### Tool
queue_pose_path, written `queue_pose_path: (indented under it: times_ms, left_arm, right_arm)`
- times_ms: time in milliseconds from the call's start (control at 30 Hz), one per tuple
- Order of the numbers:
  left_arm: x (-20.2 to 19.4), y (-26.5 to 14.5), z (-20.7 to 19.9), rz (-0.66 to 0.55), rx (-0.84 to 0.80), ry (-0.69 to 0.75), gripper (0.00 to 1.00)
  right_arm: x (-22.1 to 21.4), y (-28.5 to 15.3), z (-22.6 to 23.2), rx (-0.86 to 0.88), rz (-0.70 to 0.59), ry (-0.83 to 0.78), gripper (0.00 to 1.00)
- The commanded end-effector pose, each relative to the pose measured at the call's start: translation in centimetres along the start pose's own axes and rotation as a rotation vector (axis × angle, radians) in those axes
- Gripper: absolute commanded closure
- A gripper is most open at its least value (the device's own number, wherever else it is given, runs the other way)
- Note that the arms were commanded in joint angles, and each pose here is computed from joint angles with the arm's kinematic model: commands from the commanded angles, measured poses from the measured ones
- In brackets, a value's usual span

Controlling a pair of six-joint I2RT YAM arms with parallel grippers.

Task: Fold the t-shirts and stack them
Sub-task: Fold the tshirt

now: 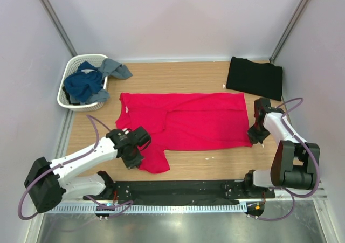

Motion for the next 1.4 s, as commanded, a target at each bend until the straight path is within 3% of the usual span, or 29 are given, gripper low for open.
queue_pose_path:
  times_ms: [0, 267, 533, 733, 1033, 1200, 1367]
  left_arm:
    - [2.5, -2.2, -0.9, -0.124, -0.001, 0.095, 1.00]
    - [7.0, -5.6, -4.6, -0.238, -0.048, 0.185, 1.00]
    - [14.0, -10.0, -9.2, -0.388, -0.140, 0.246, 1.00]
    - [16.9, -11.6, -12.2, -0.443, -0.162, 0.283, 1.00]
    - [21.0, -13.7, -10.9, -0.515, -0.079, 0.249, 1.00]
    - [21.6, -13.2, -9.7, -0.494, -0.106, 0.224, 1.00]
    - [22.9, -14.8, -10.9, -0.553, -0.199, 0.319, 1.00]
  right_arm:
    - [2.4, -1.3, 1.0, 0.032, -0.071, 0.026, 0.99]
    - [6.3, -4.4, 2.5, 0.092, -0.177, 0.057, 0.99]
    - [7.6, -5.1, 3.6, 0.114, -0.173, 0.074, 0.99]
    - [7.7, -4.7, 4.1, 0.098, -0.135, 0.073, 0.99]
    - [4.3, -3.4, 1.9, 0.039, -0.074, 0.046, 0.99]
    - [3.1, -2.7, 1.0, -0.019, -0.022, 0.028, 0.99]
    - [2.6, -2.6, 0.5, -0.033, -0.028, 0.036, 0.99]
Point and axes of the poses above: each gripper's point midway between its finger pads, its own y axis out along the fingers, its own z axis along the line the jaws close on, x = y × z, the point moved 2 cm from there along -y, back along the fingers, and after that the axes turned 10 degrees about -y, right-handed, at the moved point
